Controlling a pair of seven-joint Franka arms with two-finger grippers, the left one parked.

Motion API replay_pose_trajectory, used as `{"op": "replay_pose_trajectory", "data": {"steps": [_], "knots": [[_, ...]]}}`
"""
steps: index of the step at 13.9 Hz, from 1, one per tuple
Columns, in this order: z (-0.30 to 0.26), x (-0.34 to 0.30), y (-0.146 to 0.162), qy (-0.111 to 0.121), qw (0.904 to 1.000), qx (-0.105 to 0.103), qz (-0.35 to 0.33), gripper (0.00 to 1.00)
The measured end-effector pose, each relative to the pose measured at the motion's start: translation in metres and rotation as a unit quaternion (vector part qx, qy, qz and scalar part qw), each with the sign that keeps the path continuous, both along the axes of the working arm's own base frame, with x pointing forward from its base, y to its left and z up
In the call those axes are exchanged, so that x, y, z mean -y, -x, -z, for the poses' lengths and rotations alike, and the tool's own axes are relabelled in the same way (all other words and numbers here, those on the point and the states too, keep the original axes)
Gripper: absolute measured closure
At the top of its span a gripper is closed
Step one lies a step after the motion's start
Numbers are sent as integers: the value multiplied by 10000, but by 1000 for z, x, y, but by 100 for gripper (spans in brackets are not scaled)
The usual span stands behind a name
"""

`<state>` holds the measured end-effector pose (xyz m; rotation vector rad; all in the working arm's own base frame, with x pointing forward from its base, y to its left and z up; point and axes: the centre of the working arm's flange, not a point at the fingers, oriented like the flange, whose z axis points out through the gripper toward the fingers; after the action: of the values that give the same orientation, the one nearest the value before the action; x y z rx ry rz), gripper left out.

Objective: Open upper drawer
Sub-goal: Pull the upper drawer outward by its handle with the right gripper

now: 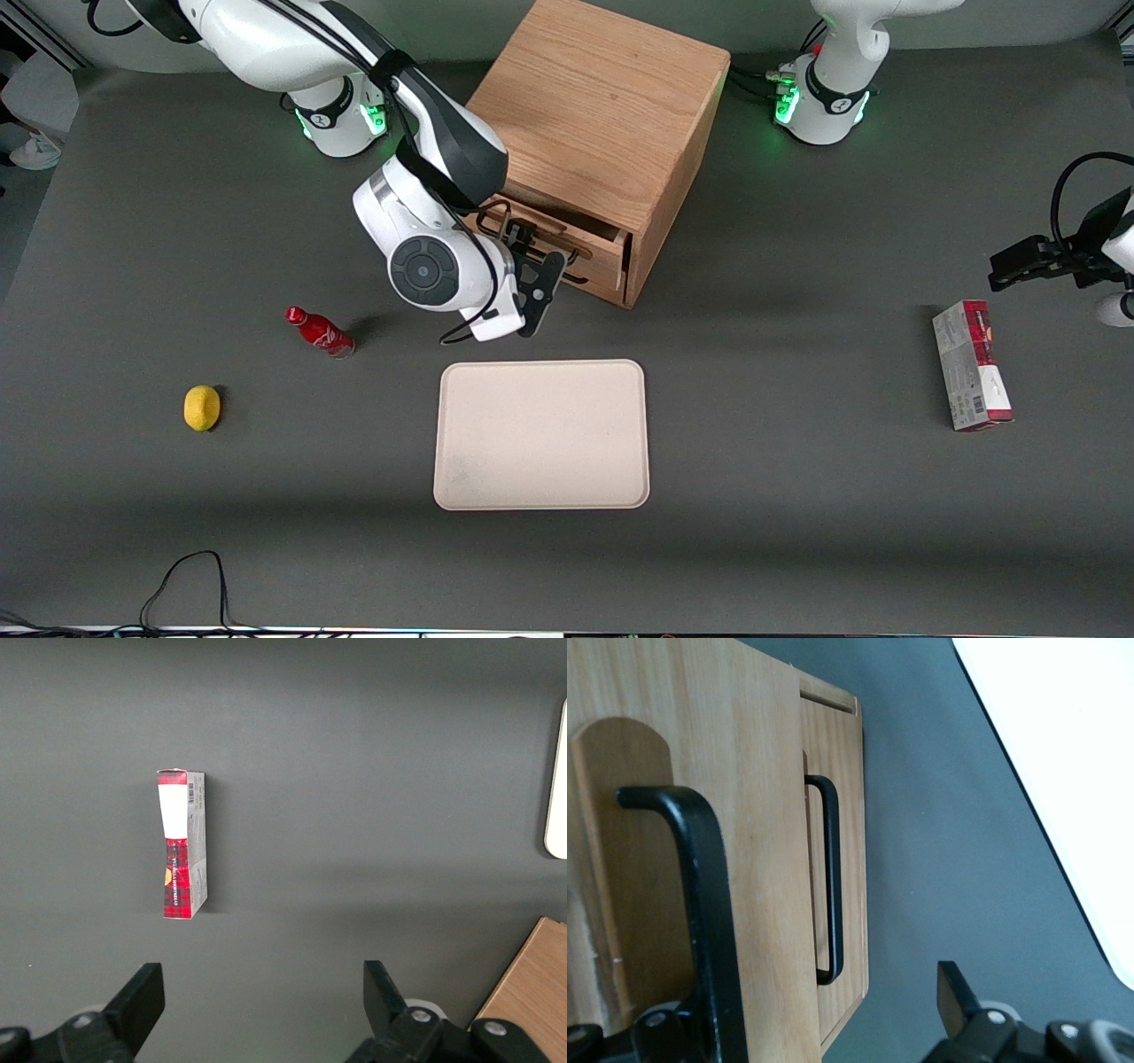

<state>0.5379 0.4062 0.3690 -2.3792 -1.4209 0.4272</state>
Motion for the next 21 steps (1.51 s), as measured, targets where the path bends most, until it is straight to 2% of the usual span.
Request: {"op": "replay_pose_trajectory", "data": {"steps": [7,21], "knots": [[-1,5,-8,-19,10000,29,66,0],[-2,29,-46,-194,9993,149,292,0]]}}
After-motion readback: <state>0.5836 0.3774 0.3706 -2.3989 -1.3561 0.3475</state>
